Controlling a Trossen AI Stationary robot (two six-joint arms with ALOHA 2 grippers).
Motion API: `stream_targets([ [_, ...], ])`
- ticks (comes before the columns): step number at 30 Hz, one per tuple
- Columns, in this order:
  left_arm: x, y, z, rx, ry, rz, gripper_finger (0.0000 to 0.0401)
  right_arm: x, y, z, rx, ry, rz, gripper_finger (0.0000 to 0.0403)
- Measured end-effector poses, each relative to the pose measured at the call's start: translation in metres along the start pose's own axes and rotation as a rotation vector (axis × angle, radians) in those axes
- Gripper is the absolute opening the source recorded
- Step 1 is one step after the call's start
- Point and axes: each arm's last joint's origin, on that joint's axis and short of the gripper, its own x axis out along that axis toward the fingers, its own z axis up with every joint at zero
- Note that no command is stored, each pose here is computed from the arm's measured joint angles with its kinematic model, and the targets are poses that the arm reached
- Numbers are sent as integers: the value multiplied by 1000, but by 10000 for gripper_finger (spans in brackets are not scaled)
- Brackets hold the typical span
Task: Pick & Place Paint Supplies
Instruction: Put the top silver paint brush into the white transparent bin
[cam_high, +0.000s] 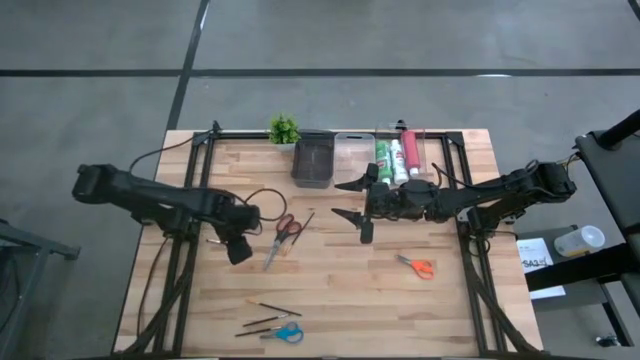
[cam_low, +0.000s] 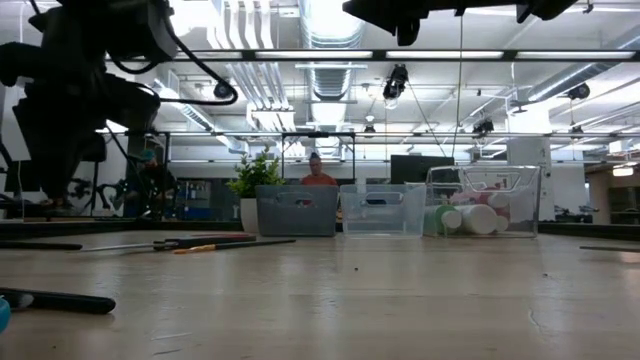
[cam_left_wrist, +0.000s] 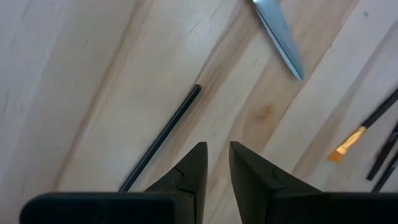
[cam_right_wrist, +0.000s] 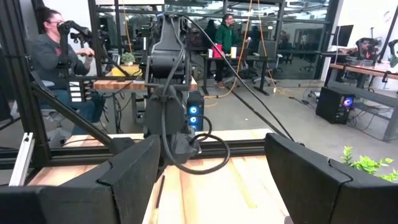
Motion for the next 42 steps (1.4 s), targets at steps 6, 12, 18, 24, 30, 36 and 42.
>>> stream_targets([
  [6, 3, 0, 3, 12, -10, 25, 77, 0, 0, 0, -1, 0, 0, 288],
  [12, 3, 1, 3, 34, -38, 61, 77, 0, 0, 0, -1, 2, 0, 288],
  [18, 3, 2, 4, 79, -48, 82, 77, 0, 0, 0, -2, 2, 0, 288],
  [24, 3, 2, 4, 79, -65, 107, 78, 0, 0, 0, -1, 2, 0, 288],
  [30, 2, 2, 5, 77, -74, 100, 111, 0, 0, 0, -2, 2, 0, 288],
  [36, 4, 2, 4, 141, -64, 103, 164, 0, 0, 0, -1, 2, 0, 288],
  [42, 19, 11, -4, 268, -23, 116, 195, 0, 0, 0, -1, 2, 0, 288],
])
